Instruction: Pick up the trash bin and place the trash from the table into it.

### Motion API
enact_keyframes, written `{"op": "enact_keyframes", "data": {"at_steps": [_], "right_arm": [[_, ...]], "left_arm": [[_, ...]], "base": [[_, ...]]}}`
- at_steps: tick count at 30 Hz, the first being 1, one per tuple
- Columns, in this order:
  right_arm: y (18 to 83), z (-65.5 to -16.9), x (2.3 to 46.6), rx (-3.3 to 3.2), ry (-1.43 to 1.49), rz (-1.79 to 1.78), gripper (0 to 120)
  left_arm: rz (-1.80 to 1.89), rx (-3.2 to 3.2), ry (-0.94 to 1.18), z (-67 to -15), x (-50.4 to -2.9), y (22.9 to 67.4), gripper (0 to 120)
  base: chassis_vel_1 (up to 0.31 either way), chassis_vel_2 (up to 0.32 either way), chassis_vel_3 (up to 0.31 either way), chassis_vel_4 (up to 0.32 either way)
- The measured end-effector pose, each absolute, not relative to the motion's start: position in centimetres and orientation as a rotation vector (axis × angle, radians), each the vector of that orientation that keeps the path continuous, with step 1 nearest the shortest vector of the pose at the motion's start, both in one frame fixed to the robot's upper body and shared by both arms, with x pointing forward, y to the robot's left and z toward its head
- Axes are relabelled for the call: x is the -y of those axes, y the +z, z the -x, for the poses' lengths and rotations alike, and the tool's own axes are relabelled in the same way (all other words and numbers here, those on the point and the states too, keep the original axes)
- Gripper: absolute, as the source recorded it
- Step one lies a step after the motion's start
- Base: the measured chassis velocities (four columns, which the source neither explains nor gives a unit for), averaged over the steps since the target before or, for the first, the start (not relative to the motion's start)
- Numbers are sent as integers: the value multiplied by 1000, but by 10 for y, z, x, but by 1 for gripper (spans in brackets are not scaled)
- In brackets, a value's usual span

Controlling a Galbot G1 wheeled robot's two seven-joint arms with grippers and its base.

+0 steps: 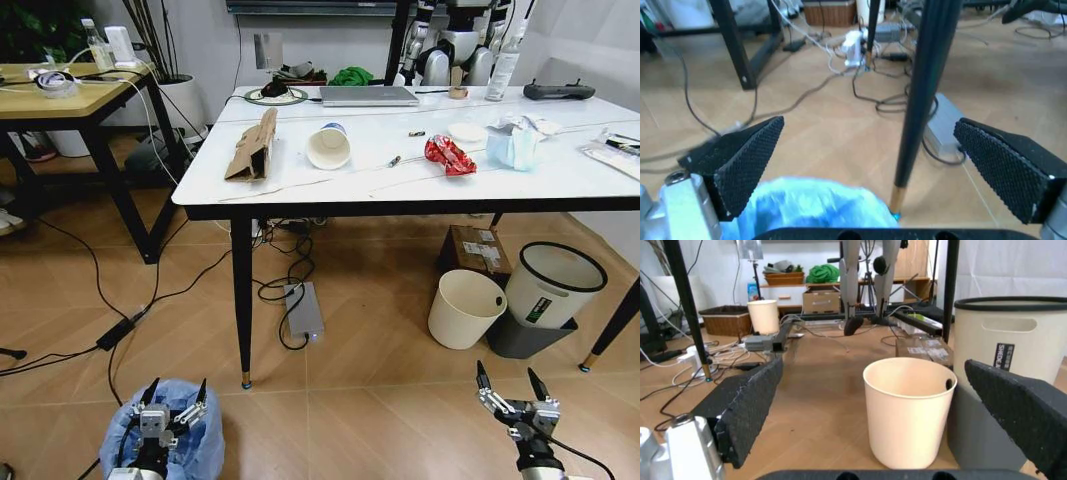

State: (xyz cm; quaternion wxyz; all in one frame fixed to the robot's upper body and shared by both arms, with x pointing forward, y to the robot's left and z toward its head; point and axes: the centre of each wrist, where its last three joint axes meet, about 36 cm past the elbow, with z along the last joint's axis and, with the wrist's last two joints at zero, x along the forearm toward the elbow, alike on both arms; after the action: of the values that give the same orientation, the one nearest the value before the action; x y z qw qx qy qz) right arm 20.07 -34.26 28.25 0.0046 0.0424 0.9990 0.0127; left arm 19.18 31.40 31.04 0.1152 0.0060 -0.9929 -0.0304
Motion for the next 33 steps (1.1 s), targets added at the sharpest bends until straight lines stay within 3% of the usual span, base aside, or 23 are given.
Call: {"op": "enact_keyframes", "data": {"at_steps": [11,20,33], "right_arm": [[279,-200,337,-3141,29,-103,100],[277,-200,335,-3148,30,-88,100],[275,-202,331,-3149,38,-74,100]], "left_arm": [[-24,2861,-56,-183,-309,314,100],[-424,2868,-315,-194,-282,326,100],[-304,3019,-251,-193,-284,302,100]], "base": [[0,0,0,0],[0,0,0,0],[0,0,0,0]]}}
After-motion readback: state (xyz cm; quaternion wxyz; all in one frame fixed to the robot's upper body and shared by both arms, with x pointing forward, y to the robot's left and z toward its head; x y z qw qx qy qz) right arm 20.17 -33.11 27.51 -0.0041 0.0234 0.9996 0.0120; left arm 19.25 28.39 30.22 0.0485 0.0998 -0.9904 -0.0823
